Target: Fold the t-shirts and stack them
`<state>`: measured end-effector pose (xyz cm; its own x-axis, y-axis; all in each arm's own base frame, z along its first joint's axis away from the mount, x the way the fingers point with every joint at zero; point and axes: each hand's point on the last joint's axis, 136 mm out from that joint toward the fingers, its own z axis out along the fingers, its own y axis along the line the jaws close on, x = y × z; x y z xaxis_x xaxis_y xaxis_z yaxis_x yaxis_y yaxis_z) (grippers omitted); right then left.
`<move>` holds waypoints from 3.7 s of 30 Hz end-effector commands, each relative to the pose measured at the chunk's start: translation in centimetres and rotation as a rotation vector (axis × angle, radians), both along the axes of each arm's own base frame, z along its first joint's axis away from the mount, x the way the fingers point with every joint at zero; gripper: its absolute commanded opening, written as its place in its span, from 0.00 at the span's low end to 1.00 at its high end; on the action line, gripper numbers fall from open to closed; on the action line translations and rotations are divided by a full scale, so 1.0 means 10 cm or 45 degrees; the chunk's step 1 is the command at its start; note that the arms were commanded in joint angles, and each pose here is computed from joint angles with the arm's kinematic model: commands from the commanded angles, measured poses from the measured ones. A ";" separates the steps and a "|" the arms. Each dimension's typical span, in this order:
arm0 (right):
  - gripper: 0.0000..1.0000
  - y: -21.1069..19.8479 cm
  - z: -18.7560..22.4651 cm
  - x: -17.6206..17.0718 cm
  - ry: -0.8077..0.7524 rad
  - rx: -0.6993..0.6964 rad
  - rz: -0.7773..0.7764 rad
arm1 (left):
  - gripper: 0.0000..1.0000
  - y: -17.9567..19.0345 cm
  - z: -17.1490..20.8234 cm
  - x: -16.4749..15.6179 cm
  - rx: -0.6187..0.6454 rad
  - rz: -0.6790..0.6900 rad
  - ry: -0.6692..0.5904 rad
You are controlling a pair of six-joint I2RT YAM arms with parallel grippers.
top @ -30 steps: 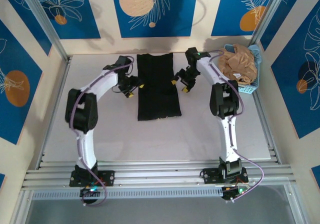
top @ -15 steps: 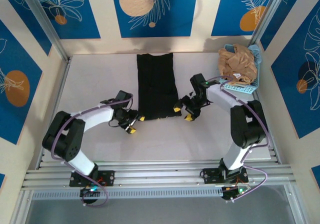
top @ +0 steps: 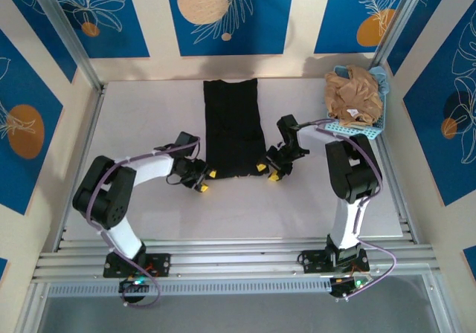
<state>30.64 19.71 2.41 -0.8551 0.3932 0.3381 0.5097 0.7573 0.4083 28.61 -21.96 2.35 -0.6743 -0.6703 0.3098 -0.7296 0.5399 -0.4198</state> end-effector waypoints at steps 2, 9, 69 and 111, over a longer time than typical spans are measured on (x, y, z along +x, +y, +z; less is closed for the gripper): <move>0.37 0.00 -0.04 0.12 0.020 -0.035 -0.026 | 0.40 -0.12 -0.11 0.36 0.017 -0.018 -0.119; 0.06 0.05 0.07 0.38 -0.044 -0.045 -0.042 | 0.06 -0.06 -0.06 0.75 0.017 0.008 -0.252; 0.00 0.19 1.58 0.17 0.095 0.226 -0.174 | 0.00 0.33 1.48 0.39 -0.071 0.136 -0.261; 0.70 -0.21 1.72 -0.57 -0.578 0.502 -0.096 | 0.75 -1.55 0.46 -0.15 -0.296 0.662 -0.294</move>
